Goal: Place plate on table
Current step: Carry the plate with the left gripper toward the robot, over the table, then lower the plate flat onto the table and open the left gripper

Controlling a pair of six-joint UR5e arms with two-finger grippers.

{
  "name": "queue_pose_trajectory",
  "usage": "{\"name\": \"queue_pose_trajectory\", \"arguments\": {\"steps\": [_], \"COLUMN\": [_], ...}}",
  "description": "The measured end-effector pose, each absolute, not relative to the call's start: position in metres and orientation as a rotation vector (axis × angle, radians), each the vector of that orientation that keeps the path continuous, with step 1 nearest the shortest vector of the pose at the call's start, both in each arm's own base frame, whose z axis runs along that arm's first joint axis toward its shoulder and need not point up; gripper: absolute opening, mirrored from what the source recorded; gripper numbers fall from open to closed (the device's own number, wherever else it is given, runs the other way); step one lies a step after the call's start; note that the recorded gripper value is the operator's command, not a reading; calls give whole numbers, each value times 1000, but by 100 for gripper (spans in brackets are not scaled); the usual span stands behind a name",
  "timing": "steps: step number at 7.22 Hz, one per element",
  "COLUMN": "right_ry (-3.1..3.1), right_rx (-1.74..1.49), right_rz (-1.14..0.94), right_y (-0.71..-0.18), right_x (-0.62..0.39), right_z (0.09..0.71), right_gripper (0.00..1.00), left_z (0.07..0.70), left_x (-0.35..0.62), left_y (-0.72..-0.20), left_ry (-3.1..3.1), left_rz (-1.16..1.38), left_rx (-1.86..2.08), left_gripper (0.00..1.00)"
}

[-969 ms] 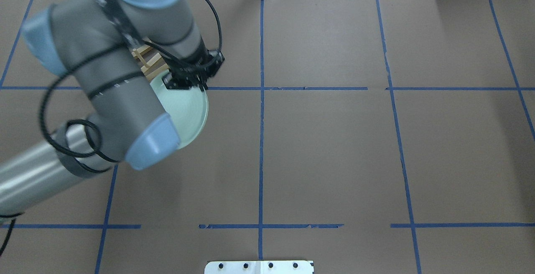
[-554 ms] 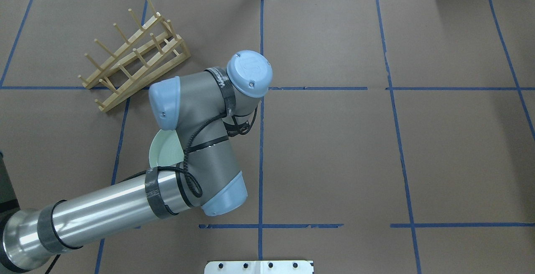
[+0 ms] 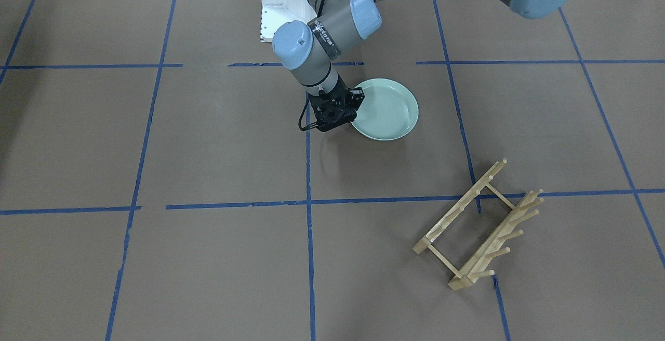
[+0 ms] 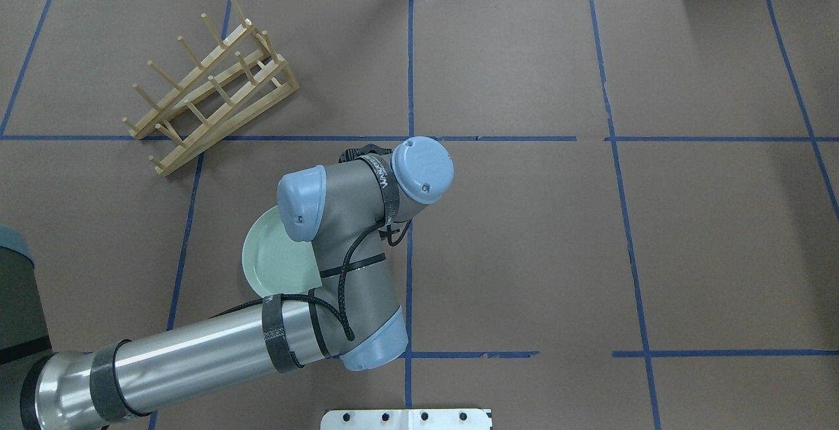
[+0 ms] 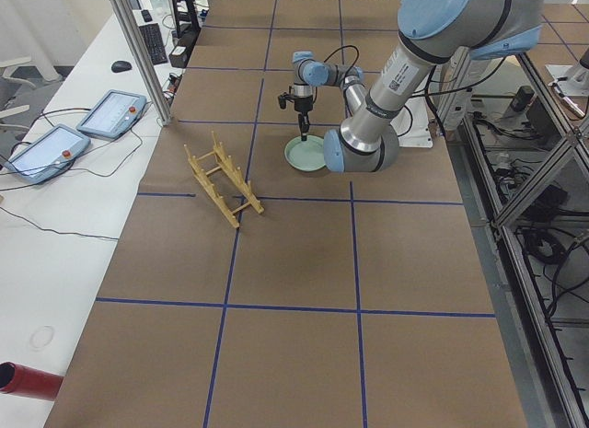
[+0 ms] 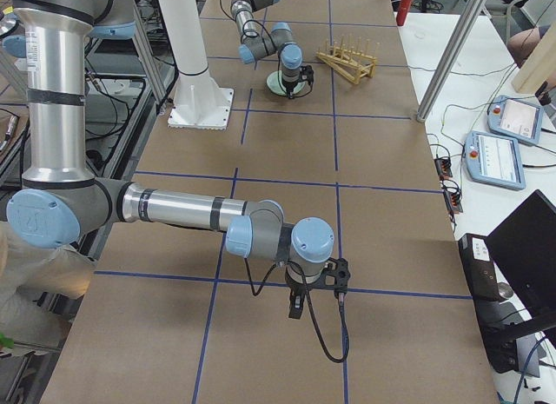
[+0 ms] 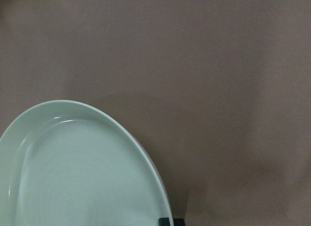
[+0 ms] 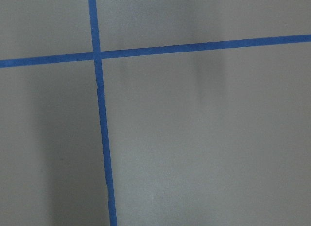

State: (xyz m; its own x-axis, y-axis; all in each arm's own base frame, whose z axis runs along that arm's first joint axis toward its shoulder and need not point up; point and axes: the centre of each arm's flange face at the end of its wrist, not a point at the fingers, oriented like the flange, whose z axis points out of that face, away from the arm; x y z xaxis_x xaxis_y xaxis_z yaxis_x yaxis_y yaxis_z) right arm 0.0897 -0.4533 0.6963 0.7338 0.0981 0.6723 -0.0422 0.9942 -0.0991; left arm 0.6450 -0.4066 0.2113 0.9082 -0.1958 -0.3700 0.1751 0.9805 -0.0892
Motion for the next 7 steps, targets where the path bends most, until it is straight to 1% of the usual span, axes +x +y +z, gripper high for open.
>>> {"name": "queue_pose_trajectory", "arguments": {"steps": [1, 3, 4, 5, 6, 7], "right_ry": [-743, -743, -743, -743, -743, -743], "right_rx": [-79, -79, -79, -79, -79, -79], "right_rz": [77, 77, 77, 77, 77, 77], "right_y": [-453, -453, -453, -453, -453, -453], "right_x": [90, 90, 90, 90, 90, 90], "right_z": [696, 696, 696, 697, 697, 697], "right_gripper": [100, 100, 100, 100, 100, 100], "left_z": [213, 201, 182, 159, 140, 135], "left_x": [646, 632, 601, 548, 474, 381], "left_y": [-406, -416, -436, -467, -503, -537], "left_ry": [389, 431, 480, 536, 600, 663], "left_rz": [-189, -177, -164, -164, -176, -181], "left_rx": [-50, -27, 9, 59, 105, 152], "left_gripper": [100, 100, 100, 100, 100, 100]}}
